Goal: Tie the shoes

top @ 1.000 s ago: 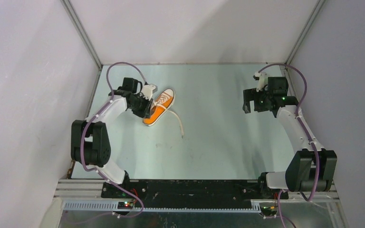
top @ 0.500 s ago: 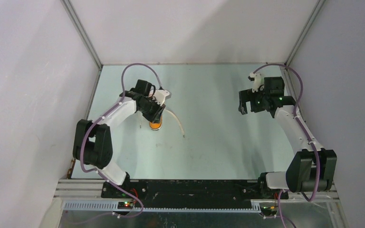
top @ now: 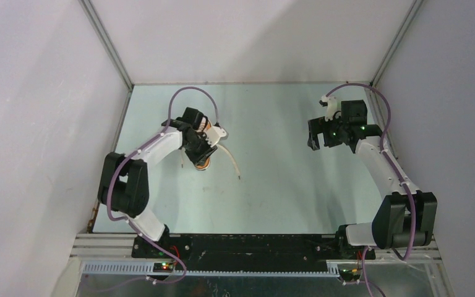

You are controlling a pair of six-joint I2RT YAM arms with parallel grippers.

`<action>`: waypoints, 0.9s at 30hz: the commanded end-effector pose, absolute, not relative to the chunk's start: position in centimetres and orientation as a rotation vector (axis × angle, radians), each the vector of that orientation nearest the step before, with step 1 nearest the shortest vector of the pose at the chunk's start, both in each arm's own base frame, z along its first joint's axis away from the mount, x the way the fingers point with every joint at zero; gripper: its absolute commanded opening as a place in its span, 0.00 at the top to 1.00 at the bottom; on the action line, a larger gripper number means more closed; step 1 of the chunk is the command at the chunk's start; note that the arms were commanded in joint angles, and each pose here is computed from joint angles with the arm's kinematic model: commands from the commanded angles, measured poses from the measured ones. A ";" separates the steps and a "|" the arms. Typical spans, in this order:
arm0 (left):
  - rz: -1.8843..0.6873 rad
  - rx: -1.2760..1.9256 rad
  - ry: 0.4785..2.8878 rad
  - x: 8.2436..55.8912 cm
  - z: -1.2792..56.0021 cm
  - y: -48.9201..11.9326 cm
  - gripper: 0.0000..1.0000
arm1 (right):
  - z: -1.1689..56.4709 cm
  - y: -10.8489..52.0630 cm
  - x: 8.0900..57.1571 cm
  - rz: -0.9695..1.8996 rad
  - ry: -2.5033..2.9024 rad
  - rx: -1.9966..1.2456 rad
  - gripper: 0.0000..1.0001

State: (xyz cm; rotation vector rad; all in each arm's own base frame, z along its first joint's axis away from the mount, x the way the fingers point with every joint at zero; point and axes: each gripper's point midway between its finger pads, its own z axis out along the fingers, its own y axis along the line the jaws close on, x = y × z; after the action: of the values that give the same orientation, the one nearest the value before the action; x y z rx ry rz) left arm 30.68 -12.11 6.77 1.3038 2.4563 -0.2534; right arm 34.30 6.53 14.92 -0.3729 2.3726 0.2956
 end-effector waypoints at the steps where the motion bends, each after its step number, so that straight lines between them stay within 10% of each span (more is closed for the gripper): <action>1: -0.291 1.426 2.430 29.4 6.8 -13.2 0.71 | 16.4 7.1 35.2 0.306 2.319 -0.404 0.02; 6: -0.446 1.537 2.267 27.5 7.9 -17.0 0.99 | 16.4 7.3 35.2 0.320 2.317 -0.404 0.02; 27: -0.869 1.463 2.074 20.7 9.0 -24.1 1.00 | 13.0 15.0 32.9 0.578 2.367 -0.710 0.06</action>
State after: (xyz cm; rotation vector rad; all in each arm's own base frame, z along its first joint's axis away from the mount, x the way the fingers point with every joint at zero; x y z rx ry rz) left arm 20.80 -20.51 6.37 1.5230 2.1978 -0.7145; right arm 32.57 12.85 11.78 -0.6294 2.4199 0.5291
